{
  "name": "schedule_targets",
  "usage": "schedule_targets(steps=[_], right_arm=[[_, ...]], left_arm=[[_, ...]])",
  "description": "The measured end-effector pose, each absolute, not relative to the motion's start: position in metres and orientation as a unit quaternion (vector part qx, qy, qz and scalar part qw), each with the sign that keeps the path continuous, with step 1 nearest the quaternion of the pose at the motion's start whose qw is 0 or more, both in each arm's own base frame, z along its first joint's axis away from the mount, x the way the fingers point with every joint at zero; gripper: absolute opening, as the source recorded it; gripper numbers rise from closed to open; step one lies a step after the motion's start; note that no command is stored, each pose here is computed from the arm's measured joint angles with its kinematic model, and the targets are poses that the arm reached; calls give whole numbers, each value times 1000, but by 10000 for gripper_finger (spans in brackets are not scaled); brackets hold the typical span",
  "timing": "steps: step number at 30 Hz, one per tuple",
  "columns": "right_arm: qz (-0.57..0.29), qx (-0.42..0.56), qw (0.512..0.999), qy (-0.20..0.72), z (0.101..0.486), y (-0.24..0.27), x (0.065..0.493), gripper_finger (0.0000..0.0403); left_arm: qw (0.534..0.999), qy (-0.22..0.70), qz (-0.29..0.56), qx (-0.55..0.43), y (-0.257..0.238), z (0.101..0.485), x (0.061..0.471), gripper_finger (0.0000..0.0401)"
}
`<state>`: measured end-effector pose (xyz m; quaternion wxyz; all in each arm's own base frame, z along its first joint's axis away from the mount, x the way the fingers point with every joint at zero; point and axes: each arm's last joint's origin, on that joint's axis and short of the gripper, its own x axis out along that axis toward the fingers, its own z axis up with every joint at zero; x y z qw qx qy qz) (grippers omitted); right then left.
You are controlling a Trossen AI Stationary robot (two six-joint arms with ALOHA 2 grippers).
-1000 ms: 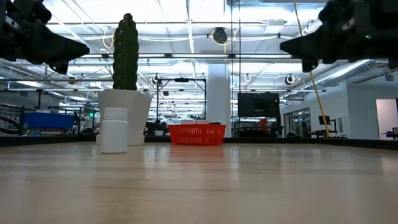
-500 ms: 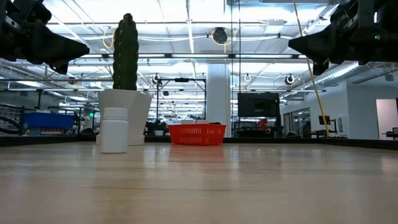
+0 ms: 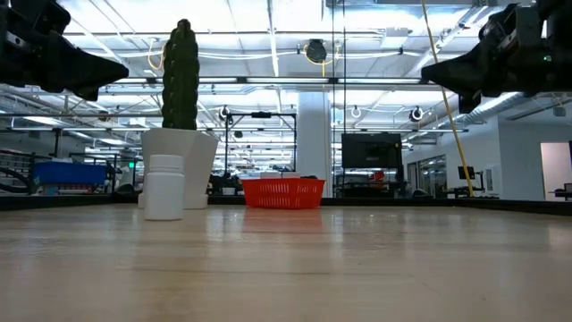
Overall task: Pick and place pill bottles into a basket
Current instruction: Put the right white pill bottle into the red bin
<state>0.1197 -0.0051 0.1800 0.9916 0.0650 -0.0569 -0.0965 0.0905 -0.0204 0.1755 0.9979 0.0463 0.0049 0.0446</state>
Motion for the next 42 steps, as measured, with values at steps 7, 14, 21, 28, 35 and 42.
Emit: schedule_targets(steps=[7,14,21,28,35,42], right_arm=[[-98,39,992,-68,183,-5,117,1],[-98,39,992,-66,182,-5,117,4],[-98,40,992,-66,182,-5,117,4],[-98,40,992,-66,182,-5,117,4],[-98,40,992,-66,182,-5,117,4],[-98,40,992,-66,182,-5,117,4]], left_arm=[[998,-7,45,48,-20,178,91,56],[997,-56,47,21,-20,188,90,56],[991,-116,47,-39,-19,200,88,56],[982,-148,40,-108,-21,207,93,56],[975,-140,44,-165,-28,206,112,56],[979,-63,29,-191,-41,197,144,56]])
